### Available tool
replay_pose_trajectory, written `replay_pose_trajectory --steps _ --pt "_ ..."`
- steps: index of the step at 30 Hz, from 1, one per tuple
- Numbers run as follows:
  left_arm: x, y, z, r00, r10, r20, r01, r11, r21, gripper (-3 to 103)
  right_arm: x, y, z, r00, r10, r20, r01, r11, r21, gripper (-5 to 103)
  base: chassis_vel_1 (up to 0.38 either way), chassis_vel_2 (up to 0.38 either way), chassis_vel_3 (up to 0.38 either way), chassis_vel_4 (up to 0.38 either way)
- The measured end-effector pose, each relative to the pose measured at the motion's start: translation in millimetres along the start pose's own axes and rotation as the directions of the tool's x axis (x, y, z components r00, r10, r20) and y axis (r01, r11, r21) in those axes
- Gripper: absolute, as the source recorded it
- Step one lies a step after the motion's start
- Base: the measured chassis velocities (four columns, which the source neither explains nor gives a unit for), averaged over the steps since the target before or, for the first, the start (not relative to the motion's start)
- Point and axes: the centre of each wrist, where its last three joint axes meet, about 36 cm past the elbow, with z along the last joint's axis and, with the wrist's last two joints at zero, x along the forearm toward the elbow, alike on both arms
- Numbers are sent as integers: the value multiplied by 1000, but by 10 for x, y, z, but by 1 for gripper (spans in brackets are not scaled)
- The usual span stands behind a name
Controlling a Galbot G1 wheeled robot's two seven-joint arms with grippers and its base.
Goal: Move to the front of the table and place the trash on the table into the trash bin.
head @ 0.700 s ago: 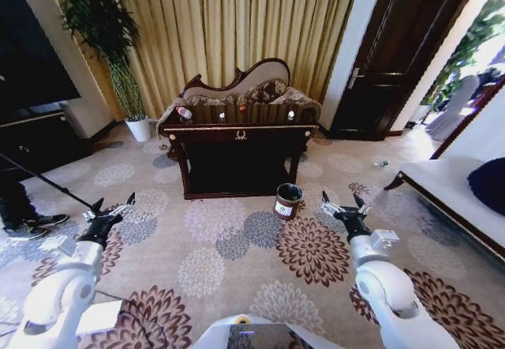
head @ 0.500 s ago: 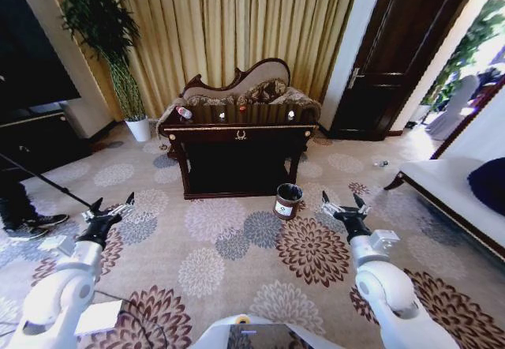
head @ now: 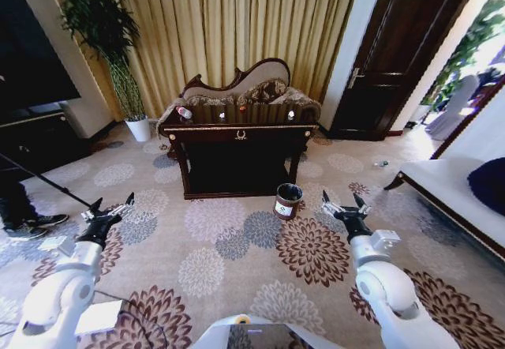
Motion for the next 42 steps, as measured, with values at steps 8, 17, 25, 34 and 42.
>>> replay_pose_trajectory --steps 8,17,25,34,42 --pt "3 1 15 1000 -1 7 1 1000 -5 100 -7 -27 50 1000 -1 23 1 1000 2 100 0 0 0 0" --pt "-3 6 12 1000 1 8 -1 1000 -8 100 -17 -43 90 1000 0 30 0 1000 12 100 -37 45 37 -38" --pt "-12 -2 24 1000 10 7 -10 1000 -8 100 -18 -49 99 999 1 32 -2 1000 14 100 -137 147 146 -145" --pt "-19 10 32 1000 8 5 -8 1000 -10 100 -17 -42 109 1000 0 30 0 1000 12 100 -134 135 134 -148" --pt "-14 10 38 1000 6 4 -6 1000 -11 100 -14 -45 114 1000 -1 29 0 1000 14 100 -164 143 143 -139"
